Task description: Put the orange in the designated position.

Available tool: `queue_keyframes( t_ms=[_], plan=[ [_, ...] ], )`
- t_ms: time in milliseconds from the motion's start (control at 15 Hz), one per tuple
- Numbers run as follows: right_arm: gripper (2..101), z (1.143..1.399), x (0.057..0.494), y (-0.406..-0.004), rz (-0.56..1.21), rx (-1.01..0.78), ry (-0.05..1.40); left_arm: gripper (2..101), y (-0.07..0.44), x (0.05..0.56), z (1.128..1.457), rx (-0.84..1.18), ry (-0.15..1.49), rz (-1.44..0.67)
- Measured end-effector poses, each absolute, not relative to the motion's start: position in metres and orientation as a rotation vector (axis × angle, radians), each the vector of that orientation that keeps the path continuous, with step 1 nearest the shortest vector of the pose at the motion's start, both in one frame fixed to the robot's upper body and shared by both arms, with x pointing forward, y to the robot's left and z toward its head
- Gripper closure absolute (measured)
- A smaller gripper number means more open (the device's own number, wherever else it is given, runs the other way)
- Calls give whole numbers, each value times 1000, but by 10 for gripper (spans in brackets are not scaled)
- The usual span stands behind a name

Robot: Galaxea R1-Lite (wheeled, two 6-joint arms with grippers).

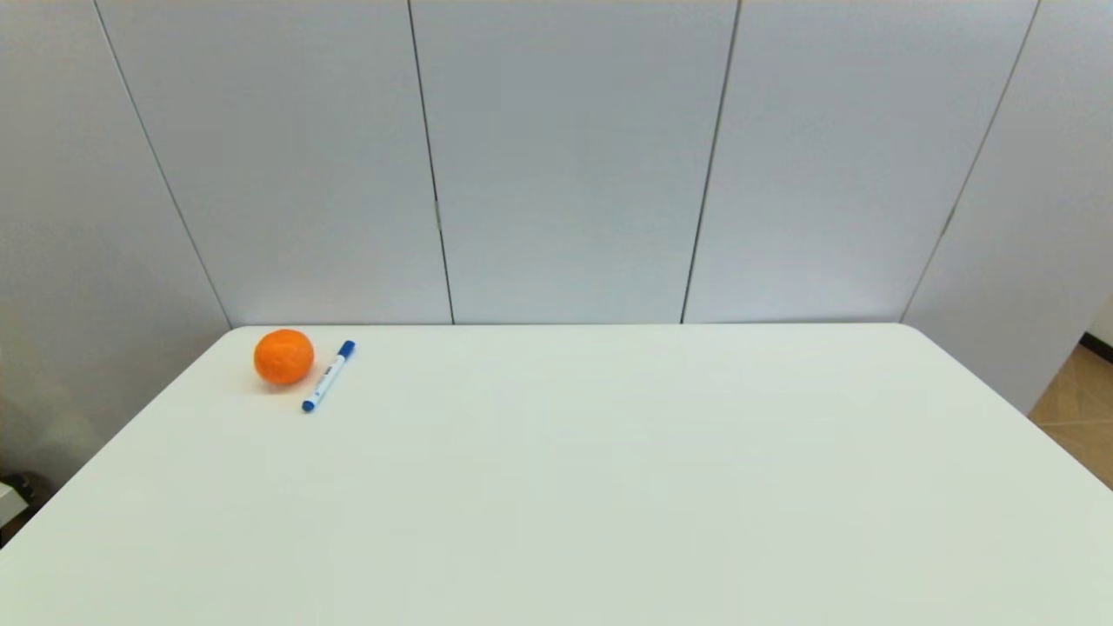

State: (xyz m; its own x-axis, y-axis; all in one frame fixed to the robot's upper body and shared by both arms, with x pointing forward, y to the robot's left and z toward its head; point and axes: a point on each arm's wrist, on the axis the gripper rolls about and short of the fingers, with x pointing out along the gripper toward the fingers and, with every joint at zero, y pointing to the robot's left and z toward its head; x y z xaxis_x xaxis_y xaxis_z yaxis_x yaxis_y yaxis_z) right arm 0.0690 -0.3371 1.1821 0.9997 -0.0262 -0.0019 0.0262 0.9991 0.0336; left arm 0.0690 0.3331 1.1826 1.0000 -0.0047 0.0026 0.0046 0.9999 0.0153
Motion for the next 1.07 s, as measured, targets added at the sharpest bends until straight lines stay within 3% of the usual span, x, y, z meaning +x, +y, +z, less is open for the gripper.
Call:
queue_keyframes(
  t_ms=[1067],
  plan=[
    [43,1182,69,-337,-26,33,1,54,333,69,1183,16,-3,-5]
  ],
)
